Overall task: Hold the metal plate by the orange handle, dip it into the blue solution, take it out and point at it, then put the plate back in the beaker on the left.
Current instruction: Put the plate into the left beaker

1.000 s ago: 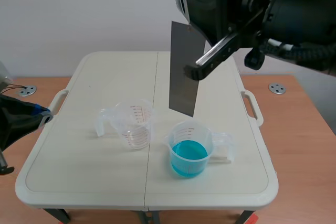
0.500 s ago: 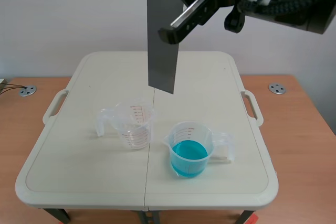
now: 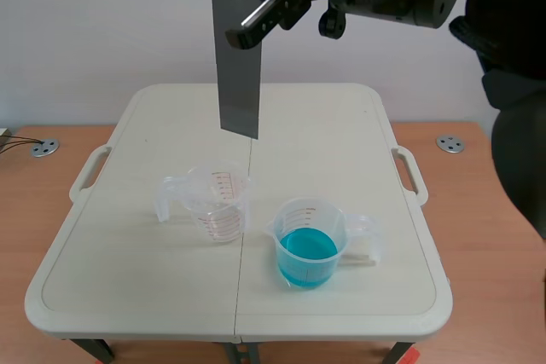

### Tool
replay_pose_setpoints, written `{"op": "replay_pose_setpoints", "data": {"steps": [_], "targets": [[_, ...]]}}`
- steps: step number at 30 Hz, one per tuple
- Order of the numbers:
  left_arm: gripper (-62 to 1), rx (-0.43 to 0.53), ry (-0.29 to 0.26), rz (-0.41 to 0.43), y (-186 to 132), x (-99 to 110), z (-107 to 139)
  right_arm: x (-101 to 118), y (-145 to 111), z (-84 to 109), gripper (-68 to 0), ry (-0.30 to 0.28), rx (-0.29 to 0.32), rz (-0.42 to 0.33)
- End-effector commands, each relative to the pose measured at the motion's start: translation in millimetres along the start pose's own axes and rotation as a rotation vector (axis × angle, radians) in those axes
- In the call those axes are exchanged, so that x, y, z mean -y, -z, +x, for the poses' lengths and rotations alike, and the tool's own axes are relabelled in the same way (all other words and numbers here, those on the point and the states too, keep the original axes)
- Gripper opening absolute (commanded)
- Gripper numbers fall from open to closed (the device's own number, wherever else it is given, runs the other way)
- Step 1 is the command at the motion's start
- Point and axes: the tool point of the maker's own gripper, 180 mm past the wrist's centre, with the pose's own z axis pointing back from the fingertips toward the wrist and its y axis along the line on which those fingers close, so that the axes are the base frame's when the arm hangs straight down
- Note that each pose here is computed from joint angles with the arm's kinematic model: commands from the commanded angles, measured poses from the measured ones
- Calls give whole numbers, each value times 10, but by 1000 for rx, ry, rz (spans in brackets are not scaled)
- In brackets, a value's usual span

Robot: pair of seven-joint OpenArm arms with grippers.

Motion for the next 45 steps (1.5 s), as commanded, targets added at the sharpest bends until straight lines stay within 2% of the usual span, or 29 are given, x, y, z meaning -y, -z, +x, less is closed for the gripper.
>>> {"op": "replay_pose_setpoints", "data": {"steps": [1, 9, 11, 17, 28, 39, 45], "targets": [[-590, -9, -14, -4, -17, 29, -57, 23, 42, 127, -660, -8, 45, 7], [-590, -118, -52, -16, -116, 164, -475, 68, 211, -43, -660, 30, 25, 39], [-590, -124, -59, -12, -121, 187, -512, 83, 236, -75, -660, 42, 26, 41], [-590, -122, -66, -9, -118, 195, -512, 94, 293, -186, -660, 87, 28, 46], [-590, -122, -66, -9, -118, 195, -513, -155, 452, -324, -660, 142, 6, 115], [-590, -120, -67, -14, -115, 200, -506, -232, 565, -490, -660, 219, -14, 124], [-590, -120, -67, -14, -115, 201, -506, -250, 580, -580, -660, 238, -33, 126]]}}
